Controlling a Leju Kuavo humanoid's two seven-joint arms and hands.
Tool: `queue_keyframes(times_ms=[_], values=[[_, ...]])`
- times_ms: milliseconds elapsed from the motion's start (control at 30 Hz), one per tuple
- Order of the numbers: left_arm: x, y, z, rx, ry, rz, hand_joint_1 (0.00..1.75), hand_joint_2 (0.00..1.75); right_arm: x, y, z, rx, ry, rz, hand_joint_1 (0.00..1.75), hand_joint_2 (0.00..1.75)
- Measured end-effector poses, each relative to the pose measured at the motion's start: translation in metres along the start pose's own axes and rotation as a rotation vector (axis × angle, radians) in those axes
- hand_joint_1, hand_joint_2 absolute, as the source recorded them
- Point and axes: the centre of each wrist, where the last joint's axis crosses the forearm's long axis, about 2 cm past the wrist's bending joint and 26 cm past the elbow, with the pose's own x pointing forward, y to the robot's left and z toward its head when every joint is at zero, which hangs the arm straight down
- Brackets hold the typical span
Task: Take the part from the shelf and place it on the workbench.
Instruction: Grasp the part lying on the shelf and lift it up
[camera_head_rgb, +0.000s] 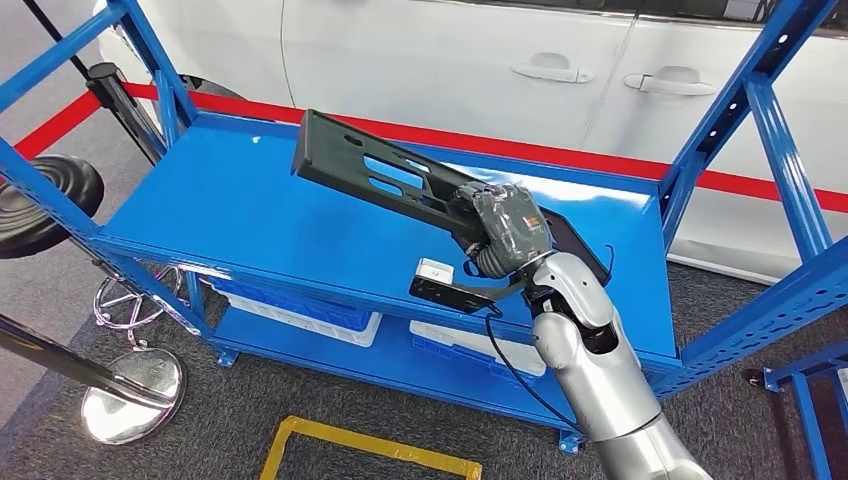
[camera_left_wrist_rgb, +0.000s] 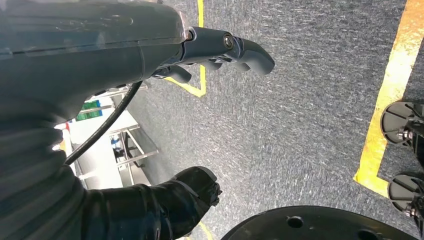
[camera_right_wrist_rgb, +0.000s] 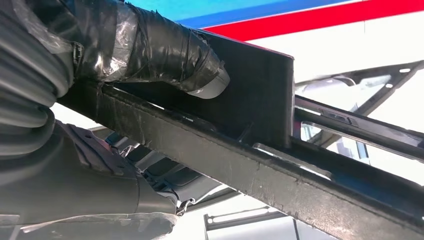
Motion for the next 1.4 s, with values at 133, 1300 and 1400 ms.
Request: queue_keyframes(times_ms=[133, 1300, 1400], values=[[0.000, 0.001, 0.000, 0.000, 0.009, -0.008, 0.00, 1.75, 0.001, -0.003, 0.000, -0.015, -0.026, -0.068, 1.75, 1.75], [0.002, 0.003, 0.004, -0.011, -0.014, -0.025, 0.00, 1.75, 0.007, -0.013, 0.011, -0.040, -0.120, -0.209, 1.75, 1.75], [-0.001, 0.003, 0.004, -0.007, -0.011, -0.024, 0.00, 1.75, 0.006, -0.012, 0.015, -0.033, -0.122, -0.213, 1.75, 1.75]])
